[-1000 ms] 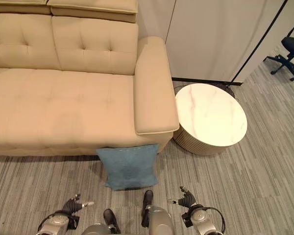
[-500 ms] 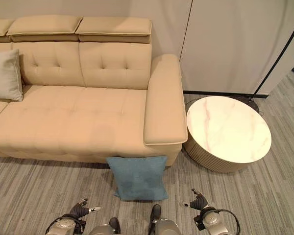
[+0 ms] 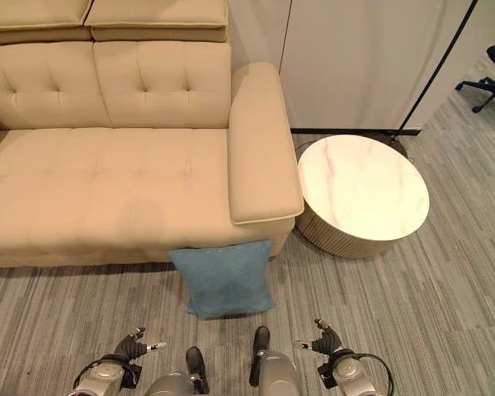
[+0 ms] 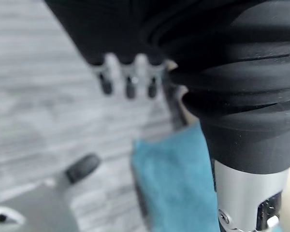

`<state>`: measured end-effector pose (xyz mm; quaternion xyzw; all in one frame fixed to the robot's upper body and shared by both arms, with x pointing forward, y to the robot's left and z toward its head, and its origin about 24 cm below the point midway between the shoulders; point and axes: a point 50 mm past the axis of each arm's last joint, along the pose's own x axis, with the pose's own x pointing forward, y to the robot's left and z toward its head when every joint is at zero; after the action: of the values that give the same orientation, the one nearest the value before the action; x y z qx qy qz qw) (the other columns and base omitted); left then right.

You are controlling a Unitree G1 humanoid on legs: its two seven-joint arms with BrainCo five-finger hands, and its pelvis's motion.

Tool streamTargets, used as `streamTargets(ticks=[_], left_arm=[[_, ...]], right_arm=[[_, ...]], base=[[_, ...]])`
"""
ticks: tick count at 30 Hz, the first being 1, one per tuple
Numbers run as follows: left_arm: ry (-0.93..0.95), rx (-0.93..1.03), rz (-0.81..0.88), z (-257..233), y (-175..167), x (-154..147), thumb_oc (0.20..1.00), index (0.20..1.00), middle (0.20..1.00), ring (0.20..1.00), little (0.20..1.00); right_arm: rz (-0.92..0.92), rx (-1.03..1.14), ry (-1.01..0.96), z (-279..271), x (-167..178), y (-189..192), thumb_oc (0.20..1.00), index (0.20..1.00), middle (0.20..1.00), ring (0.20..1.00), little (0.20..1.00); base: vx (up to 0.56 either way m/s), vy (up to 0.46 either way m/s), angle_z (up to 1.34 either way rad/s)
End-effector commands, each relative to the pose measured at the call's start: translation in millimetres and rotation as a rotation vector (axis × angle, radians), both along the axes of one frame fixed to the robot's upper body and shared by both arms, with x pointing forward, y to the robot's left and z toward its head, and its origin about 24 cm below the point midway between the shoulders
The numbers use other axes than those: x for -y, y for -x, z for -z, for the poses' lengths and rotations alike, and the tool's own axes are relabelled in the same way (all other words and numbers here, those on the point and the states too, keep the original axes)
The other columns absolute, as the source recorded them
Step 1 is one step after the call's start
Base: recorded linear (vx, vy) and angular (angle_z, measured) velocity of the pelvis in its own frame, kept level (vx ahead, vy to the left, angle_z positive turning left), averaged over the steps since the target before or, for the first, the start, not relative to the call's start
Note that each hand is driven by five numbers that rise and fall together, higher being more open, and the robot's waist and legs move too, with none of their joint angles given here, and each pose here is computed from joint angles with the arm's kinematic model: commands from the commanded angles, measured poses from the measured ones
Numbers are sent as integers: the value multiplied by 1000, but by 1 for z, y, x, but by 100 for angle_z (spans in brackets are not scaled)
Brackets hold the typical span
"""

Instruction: Pick up all the scattered cushions and arrange them neatly on the sofa.

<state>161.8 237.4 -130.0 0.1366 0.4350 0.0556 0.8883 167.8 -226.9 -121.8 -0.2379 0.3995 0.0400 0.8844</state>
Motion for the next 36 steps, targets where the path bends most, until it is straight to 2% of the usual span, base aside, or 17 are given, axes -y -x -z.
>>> streamTargets(ticks=[1,4,5,7,8,13,14,16,19,24,28,36], left_arm=[[-33,125,-22,-18,-25,-9,1000,1000,1000,1000,1000],[-44,226,-51,-33,-47,-10,1000,1000,1000,1000,1000],[-33,333,-93,-51,-69,-9,1000,1000,1000,1000,1000],[-23,372,-106,-58,-78,-8,1000,1000,1000,1000,1000],[6,488,-156,-79,-102,-5,1000,1000,1000,1000,1000],[55,737,-236,-144,-162,0,1000,1000,1000,1000,1000],[56,740,-237,-145,-163,0,1000,1000,1000,1000,1000],[49,878,-223,-192,-192,3,1000,1000,1000,1000,1000],[37,985,-221,-232,-211,7,1000,1000,1000,1000,1000],[10,1098,-208,-281,-230,10,1000,1000,1000,1000,1000],[-28,1188,-259,-315,-236,9,1000,1000,1000,1000,1000],[-64,1224,-349,-340,-238,-4,1000,1000,1000,1000,1000]], right_arm=[[-45,130,-7,-19,-8,-32,1000,1000,1000,1000,1000],[-64,201,-15,-30,-16,-50,1000,1000,1000,1000,1000],[-94,295,-16,-48,-25,-73,1000,1000,1000,1000,1000],[-95,332,-22,-55,-28,-82,1000,1000,1000,1000,1000],[-124,436,-17,-78,-37,-107,1000,1000,1000,1000,1000],[-183,718,40,-155,-56,-171,1000,1000,1000,1000,1000],[-183,721,40,-156,-57,-172,1000,1000,1000,1000,1000],[-180,885,80,-209,-63,-201,1000,1000,1000,1000,1000],[-97,1006,112,-253,-55,-221,1000,1000,1000,1000,1000],[-41,1120,149,-305,-53,-238,1000,1000,1000,1000,1000],[92,1224,193,-343,-40,-244,1000,1000,1000,1000,1000],[99,1274,233,-371,-41,-246,1000,1000,1000,1000,1000]], base=[[-74,1,9],[-146,-20,8],[-227,-56,13],[-169,-44,13],[-173,-61,22],[-126,-63,24],[-119,-27,7],[-131,-36,16],[-55,-23,17],[26,-10,-3],[64,-25,-9],[40,-25,-5]])
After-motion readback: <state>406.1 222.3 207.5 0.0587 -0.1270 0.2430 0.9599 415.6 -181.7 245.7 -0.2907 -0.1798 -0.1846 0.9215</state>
